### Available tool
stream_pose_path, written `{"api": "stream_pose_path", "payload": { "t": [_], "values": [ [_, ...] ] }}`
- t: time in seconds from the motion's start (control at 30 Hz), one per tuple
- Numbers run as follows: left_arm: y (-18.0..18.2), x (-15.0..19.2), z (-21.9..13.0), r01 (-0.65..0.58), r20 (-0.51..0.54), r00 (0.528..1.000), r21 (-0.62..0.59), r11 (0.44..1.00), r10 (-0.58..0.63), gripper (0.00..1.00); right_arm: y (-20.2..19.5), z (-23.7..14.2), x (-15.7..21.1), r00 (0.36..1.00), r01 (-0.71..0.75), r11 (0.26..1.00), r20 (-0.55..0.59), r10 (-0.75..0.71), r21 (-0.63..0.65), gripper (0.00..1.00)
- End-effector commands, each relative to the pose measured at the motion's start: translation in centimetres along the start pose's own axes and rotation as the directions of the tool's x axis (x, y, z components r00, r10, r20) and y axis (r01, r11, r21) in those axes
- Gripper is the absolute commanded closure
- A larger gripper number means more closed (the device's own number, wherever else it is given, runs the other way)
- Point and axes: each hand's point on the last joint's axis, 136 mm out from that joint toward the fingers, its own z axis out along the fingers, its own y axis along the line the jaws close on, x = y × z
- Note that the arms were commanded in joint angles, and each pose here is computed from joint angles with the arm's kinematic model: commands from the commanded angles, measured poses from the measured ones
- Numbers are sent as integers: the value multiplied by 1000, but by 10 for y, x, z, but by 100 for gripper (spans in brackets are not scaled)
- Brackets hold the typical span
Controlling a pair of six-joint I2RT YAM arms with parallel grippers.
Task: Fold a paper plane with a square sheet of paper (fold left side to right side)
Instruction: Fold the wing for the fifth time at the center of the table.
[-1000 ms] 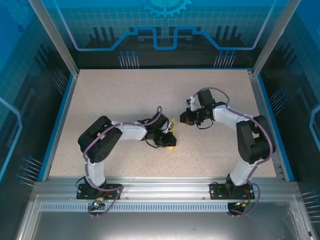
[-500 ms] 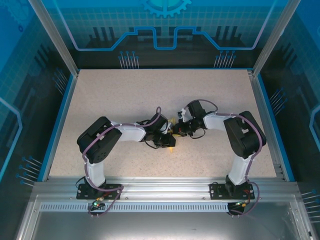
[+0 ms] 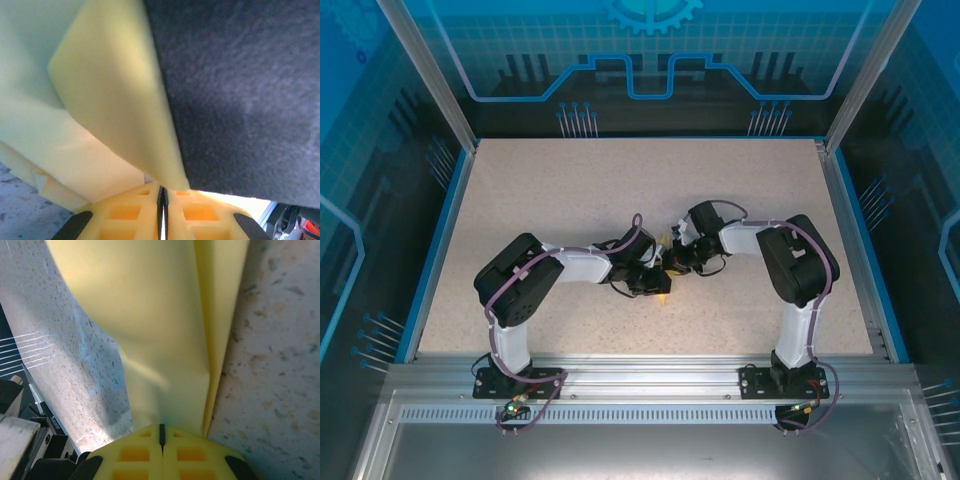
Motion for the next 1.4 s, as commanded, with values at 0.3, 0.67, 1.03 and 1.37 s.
{"api": "stream_pose_path", "payload": {
  "t": [0.3, 0.67, 1.03, 1.37],
  "values": [
    [42, 36, 9, 90, -101, 989, -132, 987, -104, 86, -26, -13, -63, 987, 50, 994, 147, -64, 99, 97],
    [43, 36, 10, 92, -102, 989, -130, 987, -105, 87, -29, -18, -100, 983, 54, 996, 171, -66, 75, 97],
    [42, 37, 9, 89, -101, 990, -131, 987, -103, 87, -27, -25, -136, 975, 54, 994, 210, -72, 90, 96],
    [31, 33, 4, 70, -85, 993, -102, 992, -79, 83, -24, -33, -161, 969, 63, 994, 232, -83, 91, 96]
  ]
}}
